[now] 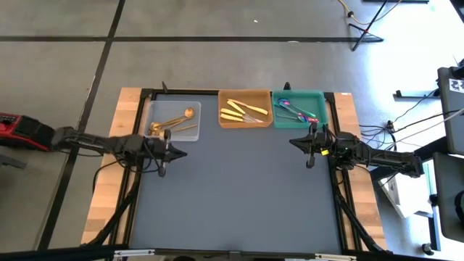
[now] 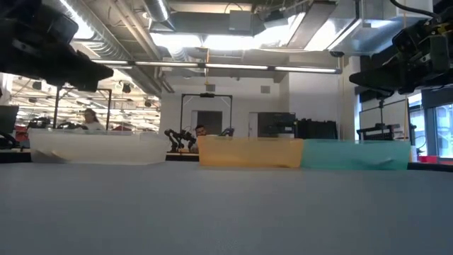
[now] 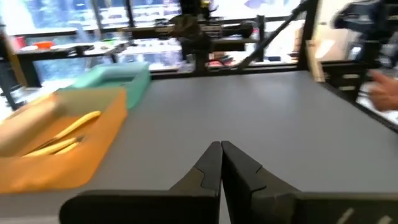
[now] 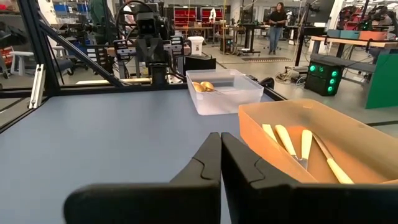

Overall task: Sort silverware by color (type)
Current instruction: Return to Home Position

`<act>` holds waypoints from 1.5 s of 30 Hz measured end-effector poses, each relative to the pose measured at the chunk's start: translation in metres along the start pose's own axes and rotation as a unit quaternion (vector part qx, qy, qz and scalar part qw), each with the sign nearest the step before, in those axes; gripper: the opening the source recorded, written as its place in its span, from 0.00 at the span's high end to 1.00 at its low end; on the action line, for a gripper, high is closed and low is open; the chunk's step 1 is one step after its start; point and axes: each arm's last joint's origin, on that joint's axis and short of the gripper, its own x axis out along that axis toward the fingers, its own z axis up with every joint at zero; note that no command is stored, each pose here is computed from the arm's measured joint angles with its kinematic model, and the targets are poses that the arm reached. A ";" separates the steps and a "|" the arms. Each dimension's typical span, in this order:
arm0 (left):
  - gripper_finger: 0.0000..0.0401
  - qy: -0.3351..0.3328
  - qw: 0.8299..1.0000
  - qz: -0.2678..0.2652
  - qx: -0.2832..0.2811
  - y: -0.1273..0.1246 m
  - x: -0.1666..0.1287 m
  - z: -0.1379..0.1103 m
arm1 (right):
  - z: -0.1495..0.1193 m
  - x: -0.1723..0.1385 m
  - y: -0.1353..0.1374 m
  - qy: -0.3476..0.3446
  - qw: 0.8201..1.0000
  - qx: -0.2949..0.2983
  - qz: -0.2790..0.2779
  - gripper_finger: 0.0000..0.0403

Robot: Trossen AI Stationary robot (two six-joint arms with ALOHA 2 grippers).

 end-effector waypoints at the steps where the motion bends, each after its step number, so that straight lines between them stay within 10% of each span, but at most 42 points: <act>1: 1.00 -0.001 1.000 0.009 -0.001 0.002 -0.002 0.000 | 0.000 0.000 0.000 0.000 1.000 0.000 0.000 1.00; 45: 1.00 -0.060 0.996 0.072 -0.005 0.018 -0.013 0.008 | 0.000 0.000 0.000 0.000 1.000 0.000 0.000 1.00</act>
